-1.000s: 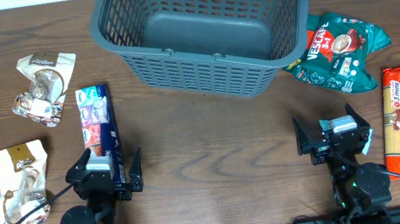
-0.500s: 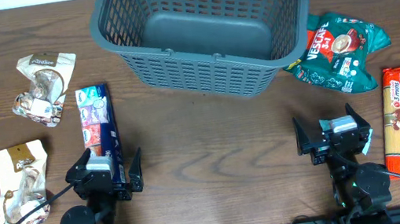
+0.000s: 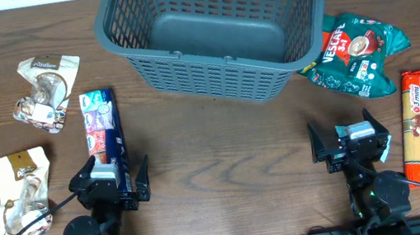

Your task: Pack container

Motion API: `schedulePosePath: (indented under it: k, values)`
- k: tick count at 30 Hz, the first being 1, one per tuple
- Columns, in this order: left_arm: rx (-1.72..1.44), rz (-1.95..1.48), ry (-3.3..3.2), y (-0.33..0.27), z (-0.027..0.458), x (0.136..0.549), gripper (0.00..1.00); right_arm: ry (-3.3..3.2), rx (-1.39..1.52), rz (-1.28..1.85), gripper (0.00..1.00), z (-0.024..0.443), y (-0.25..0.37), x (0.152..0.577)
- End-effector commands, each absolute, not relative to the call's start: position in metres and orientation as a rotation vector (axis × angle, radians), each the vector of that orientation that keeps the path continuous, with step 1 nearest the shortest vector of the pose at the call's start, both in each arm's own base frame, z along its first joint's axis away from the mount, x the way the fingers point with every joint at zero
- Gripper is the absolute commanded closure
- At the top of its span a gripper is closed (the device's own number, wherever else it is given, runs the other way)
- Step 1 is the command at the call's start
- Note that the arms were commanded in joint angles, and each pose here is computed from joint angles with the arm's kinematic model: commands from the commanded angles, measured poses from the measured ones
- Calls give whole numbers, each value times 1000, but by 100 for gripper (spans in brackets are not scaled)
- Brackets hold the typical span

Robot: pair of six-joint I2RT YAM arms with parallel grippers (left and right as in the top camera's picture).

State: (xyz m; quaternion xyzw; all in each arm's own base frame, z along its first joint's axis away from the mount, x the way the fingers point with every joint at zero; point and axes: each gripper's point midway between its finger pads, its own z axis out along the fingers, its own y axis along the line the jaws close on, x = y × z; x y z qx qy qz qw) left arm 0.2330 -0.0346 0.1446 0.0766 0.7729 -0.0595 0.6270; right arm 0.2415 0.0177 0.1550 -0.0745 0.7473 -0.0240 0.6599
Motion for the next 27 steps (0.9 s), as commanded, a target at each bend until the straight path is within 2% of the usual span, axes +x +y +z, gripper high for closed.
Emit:
schedulePosePath:
  k: [1, 13, 18, 23, 27]
  values:
    - [187, -149, 1789, -37, 134, 233, 1, 1691, -168, -45, 1, 154, 19, 241]
    - [180, -153, 1773, -37, 138, 234, 1, 1664, -174, -34, 1, 160, 21, 242]
    - [68, -226, 1794, -35, 138, 234, 1, 1690, -109, 29, 1, 156, 22, 241]
    - [-26, -261, 1804, -30, 167, 232, 1, 1686, 49, 166, 1, 173, 21, 237]
    - [-75, -206, 1902, -21, 199, 232, 1, 1735, 68, 159, 1, 202, 18, 227]
